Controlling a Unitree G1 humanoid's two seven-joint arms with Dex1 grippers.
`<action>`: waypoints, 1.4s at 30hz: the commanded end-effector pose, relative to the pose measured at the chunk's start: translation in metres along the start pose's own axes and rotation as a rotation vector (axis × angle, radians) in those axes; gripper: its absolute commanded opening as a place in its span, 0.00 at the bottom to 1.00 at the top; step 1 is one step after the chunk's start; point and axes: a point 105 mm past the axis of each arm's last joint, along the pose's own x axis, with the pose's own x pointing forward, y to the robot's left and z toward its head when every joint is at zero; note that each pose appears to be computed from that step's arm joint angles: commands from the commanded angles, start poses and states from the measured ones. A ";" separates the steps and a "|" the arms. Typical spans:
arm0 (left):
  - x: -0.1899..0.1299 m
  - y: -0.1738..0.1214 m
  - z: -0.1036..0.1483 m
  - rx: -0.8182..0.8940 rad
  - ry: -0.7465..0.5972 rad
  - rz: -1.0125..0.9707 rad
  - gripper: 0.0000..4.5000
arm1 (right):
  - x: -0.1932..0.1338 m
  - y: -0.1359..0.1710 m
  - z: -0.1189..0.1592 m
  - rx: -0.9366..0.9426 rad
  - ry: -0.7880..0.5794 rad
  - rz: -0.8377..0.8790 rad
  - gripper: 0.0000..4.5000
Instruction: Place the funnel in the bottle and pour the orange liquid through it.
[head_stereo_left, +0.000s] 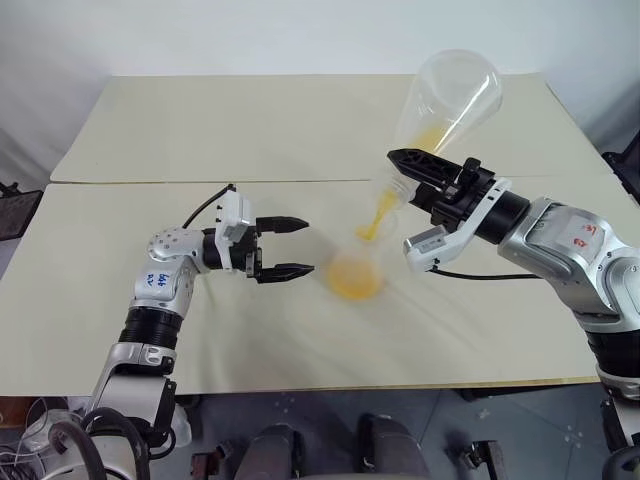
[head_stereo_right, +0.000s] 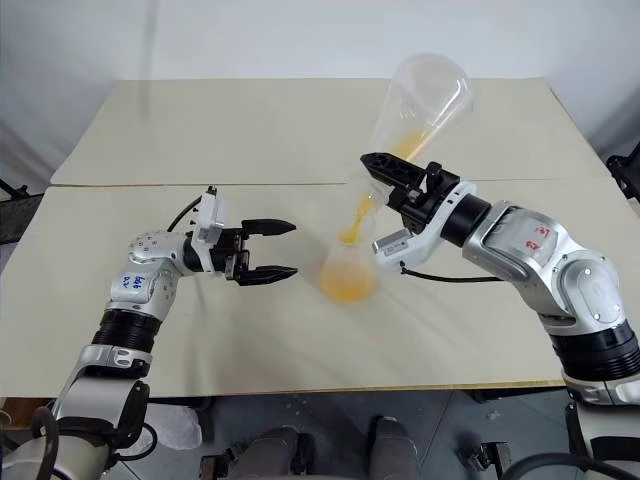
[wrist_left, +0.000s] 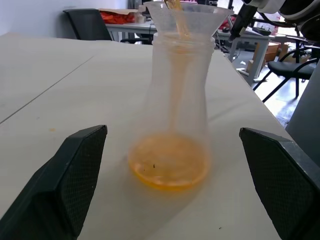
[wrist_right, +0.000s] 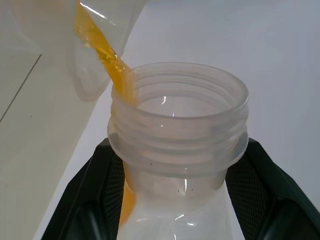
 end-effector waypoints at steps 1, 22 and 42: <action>0.002 0.004 0.011 0.048 -0.011 -0.008 1.00 | -0.002 -0.017 -0.004 -0.054 0.004 -0.056 0.54; 0.004 0.005 0.011 0.049 -0.011 -0.015 1.00 | 0.000 -0.019 -0.001 -0.108 -0.038 -0.068 0.54; 0.002 0.004 0.009 0.051 -0.006 -0.015 1.00 | 0.000 -0.019 0.003 -0.129 -0.078 -0.076 0.54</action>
